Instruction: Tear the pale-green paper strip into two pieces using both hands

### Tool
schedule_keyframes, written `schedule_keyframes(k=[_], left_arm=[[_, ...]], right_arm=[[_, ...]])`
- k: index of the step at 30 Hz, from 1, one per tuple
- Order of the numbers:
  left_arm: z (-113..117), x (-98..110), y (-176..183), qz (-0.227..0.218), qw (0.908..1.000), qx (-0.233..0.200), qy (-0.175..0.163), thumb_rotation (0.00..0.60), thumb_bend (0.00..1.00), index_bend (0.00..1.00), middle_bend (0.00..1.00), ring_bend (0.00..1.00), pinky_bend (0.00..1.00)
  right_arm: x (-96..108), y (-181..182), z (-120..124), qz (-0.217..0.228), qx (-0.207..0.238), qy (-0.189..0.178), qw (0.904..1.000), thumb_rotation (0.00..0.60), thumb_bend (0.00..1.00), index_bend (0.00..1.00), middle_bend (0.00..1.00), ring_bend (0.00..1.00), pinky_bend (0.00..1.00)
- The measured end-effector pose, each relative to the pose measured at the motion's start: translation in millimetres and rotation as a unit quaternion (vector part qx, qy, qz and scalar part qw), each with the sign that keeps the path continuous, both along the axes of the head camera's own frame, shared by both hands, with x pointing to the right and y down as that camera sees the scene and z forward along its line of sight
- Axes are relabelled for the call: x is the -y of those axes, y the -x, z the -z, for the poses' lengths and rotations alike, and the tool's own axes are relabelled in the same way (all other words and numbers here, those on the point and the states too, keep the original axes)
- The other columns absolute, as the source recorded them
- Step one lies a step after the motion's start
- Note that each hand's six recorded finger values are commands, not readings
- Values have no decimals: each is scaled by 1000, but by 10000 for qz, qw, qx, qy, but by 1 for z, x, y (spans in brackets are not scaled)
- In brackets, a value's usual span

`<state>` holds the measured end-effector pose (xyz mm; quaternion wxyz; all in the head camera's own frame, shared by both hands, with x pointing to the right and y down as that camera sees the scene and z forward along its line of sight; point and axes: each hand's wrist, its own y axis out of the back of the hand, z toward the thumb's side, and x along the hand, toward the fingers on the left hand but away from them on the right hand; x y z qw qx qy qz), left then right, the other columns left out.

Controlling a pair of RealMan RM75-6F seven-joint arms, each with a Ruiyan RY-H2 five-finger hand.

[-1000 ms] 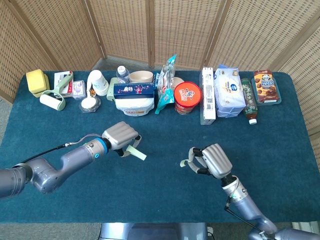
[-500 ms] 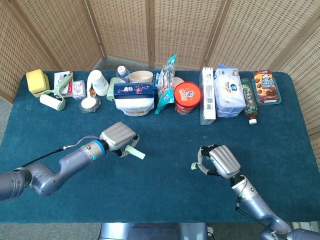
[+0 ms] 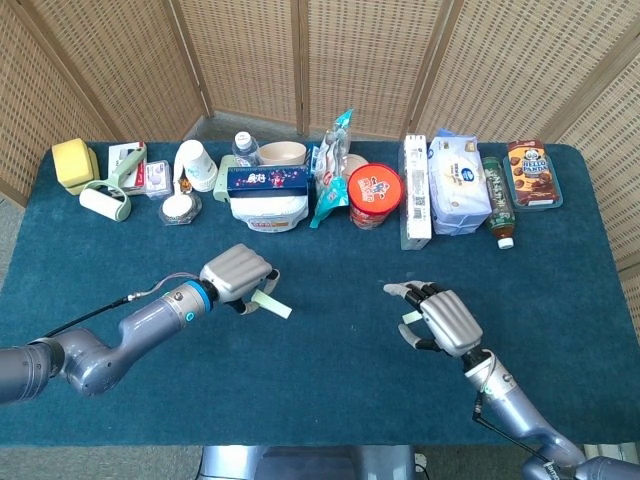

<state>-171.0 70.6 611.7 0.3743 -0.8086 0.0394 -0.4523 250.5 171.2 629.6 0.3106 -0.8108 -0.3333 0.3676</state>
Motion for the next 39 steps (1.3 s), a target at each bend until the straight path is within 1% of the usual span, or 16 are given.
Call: schedule_keyframes(k=[2,5,8,10,13,15,19,25,28,30,33,35,39], left_arm=[[0,0,-1,-10,10000,-10,-8,600,401,596,900,908,966],[1,0,-2,-16,10000,-32,-41,599,376,572,844,835,929],[2,0,-2,-12,10000,-51,-49,579,356,544,770,759,896],[3,0,-2,-10,10000,-59,-68,544,322,493,683,676,831],[4,0,-2,-4,9999,-69,-86,504,293,434,595,590,745],[4,0,-3,-1,9999,-81,-98,489,280,411,543,543,707],[5,0,-3,0,9999,-108,-120,473,261,356,408,420,636],[6,-1,-4,-6,9998,-140,-159,459,258,278,300,307,564],[7,0,-4,22,9997,-164,-183,433,257,244,261,271,522],[8,0,-3,49,9996,-185,-200,413,257,228,251,252,498],[11,3,0,111,9992,-220,-315,394,257,217,244,235,471],[15,5,4,224,9985,-271,-409,389,257,212,242,233,468],[26,5,22,596,9954,-396,-637,391,257,210,242,233,464]], right_arm=[[0,0,0,-5,7,-1,10000,600,414,184,295,226,293],[0,-1,1,-2,-6,-12,10000,600,413,183,293,218,284],[0,-3,2,-13,-6,-25,10000,600,413,183,293,217,282],[1,-4,3,-36,7,-31,10000,600,414,183,293,217,282],[1,-5,3,-56,16,-32,10000,600,414,184,293,217,282],[1,-5,3,-51,15,-30,10000,600,414,185,293,217,282],[1,-7,3,-64,14,-19,10000,600,413,186,293,217,282],[2,-9,4,-104,20,-30,9999,600,414,190,293,217,282],[2,-10,4,-112,11,-38,9999,600,414,190,293,214,281],[2,-11,4,-116,3,-45,9999,600,413,190,293,206,270],[3,-12,4,-120,-12,-53,9999,600,413,188,291,190,244],[4,-13,5,-140,-50,-81,9999,600,414,186,286,182,238],[5,-18,3,-205,-148,-72,9997,600,414,178,272,175,235]])
